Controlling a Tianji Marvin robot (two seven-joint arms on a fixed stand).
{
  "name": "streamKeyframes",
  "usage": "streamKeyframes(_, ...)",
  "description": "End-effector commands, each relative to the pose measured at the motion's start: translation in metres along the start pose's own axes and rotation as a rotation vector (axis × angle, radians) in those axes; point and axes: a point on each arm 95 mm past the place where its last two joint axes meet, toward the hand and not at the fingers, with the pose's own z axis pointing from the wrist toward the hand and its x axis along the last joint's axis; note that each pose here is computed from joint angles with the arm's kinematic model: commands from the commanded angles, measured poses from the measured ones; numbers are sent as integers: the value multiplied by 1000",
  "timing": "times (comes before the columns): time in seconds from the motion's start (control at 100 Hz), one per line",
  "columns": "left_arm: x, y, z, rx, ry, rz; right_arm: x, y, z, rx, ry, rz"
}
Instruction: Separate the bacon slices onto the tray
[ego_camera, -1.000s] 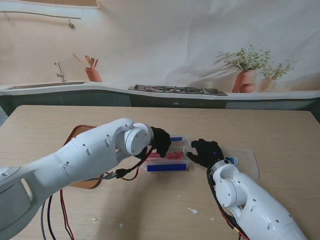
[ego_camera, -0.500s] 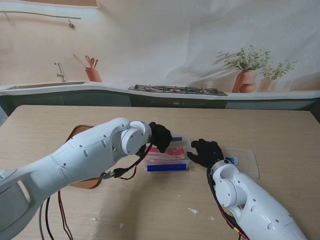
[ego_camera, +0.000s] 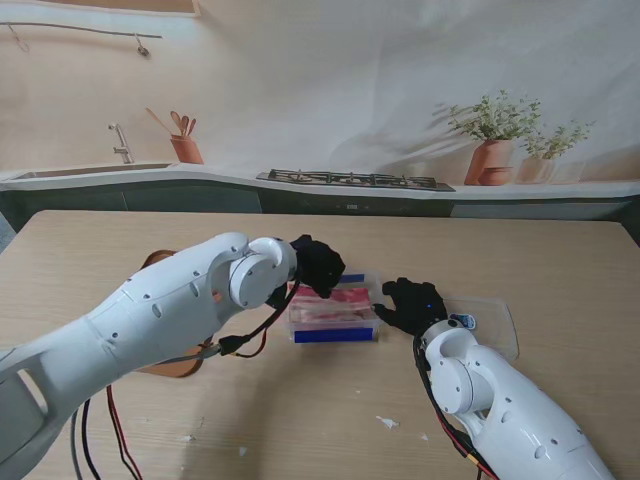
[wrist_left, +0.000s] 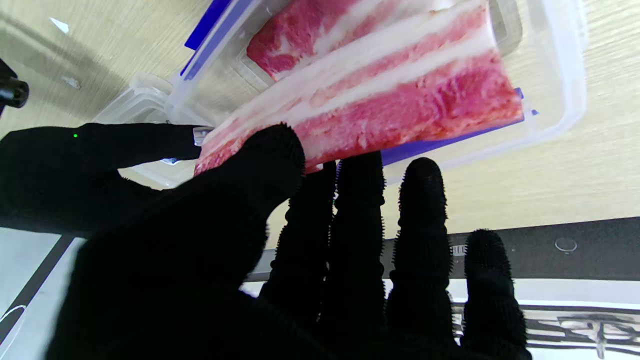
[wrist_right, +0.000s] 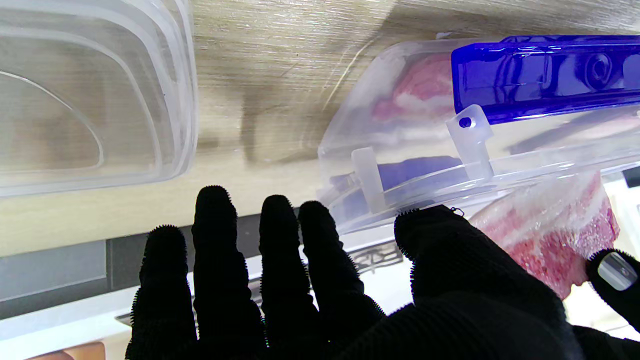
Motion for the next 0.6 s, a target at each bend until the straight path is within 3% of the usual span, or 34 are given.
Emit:
streamKeyframes(0.0, 1, -4, -4, 1, 11, 6, 1, -14, -4, 44, -6, 8)
streamKeyframes(0.25, -7, -12, -19, 22, 22, 28, 1, -14, -4, 44, -5, 7)
streamKeyframes(0.59, -34, -19, -54, 72, -10, 61, 2, -15, -3, 49, -5, 4)
